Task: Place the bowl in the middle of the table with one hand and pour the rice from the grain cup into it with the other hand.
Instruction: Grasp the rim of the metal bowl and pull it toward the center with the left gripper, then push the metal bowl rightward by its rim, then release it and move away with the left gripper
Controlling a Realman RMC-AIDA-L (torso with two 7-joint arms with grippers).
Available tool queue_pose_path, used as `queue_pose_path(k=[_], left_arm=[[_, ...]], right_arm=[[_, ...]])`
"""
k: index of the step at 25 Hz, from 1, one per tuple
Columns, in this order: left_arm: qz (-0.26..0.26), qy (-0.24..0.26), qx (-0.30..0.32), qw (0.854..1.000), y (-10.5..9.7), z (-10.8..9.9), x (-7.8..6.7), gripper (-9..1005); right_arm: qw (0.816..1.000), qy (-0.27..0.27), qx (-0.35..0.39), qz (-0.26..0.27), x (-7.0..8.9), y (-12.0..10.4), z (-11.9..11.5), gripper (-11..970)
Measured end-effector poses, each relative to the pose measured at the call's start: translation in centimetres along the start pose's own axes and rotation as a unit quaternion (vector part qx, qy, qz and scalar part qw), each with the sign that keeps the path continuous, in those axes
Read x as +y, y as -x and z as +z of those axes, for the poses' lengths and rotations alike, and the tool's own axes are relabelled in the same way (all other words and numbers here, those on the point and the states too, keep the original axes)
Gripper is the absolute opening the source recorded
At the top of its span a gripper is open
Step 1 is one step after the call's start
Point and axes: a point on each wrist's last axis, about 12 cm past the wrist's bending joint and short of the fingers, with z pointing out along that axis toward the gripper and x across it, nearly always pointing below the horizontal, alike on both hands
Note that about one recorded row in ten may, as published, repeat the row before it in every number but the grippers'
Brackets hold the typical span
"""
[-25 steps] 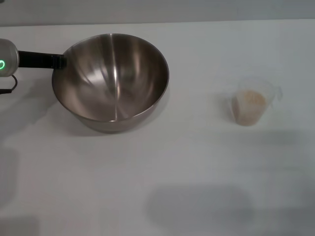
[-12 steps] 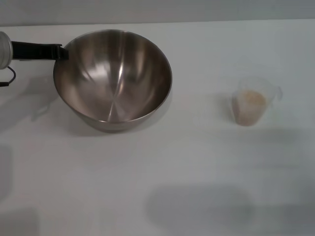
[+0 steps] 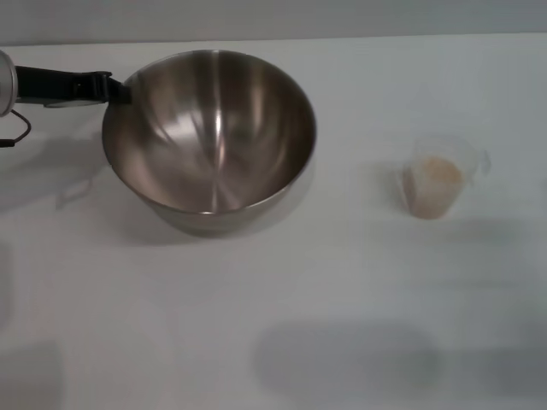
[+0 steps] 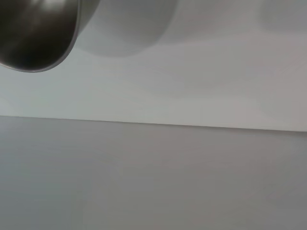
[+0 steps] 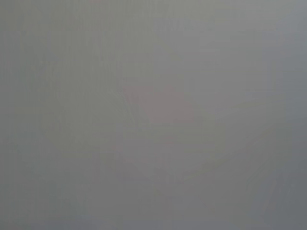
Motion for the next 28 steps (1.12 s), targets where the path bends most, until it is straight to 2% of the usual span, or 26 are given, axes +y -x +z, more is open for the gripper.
queue_pose_path(k=[8,12,20,28], left_arm=[[0.014,-0.071,0.013,0.997,-0.5,-0.4,-1.3,41],[0.018,-0.078,0.012,0.997,-1.0,-0.5,-1.8,41],[0.036,-0.088,0.038,0.995,-3.0,0.7,-3.3,42],[0.05,-0.084,0.053,0.994,-3.9,1.7,-3.9,42]], right_arm=[[1.0,0.0,0.0,0.0,0.0,0.0,0.0,814],[1.0,0.001,0.0,-0.001,0.0,0.0,0.1,814],[1.0,0.001,0.0,-0.004,-0.1,0.0,0.0,816],[1.0,0.001,0.001,-0.007,-0.2,0.0,0.0,815]])
